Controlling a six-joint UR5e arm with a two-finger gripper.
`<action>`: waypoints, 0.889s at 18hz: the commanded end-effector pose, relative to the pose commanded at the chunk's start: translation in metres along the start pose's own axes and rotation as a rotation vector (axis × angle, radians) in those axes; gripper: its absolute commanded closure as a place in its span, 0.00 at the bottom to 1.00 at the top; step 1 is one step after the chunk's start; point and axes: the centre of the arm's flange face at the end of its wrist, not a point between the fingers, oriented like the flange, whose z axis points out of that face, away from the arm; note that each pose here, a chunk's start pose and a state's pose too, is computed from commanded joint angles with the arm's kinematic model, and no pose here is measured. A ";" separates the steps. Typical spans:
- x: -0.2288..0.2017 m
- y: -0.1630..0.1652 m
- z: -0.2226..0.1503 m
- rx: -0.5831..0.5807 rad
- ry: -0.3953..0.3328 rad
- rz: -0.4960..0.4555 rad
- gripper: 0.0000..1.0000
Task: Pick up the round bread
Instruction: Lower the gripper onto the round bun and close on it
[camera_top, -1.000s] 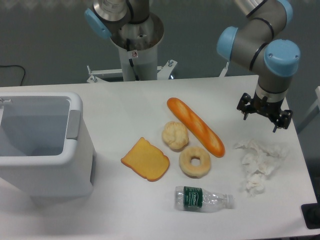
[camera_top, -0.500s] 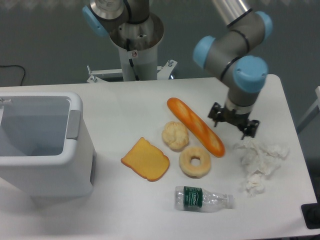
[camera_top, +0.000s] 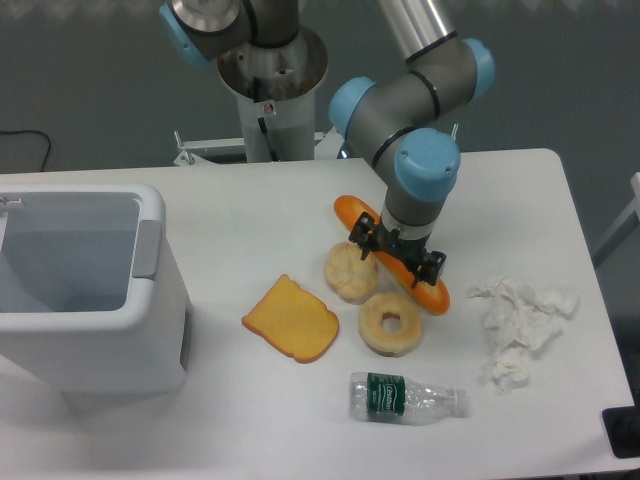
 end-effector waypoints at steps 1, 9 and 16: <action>-0.001 0.000 0.005 -0.004 0.008 0.000 0.00; 0.005 0.007 0.028 -0.032 0.054 -0.045 0.16; 0.013 0.008 0.043 -0.051 0.090 -0.106 0.65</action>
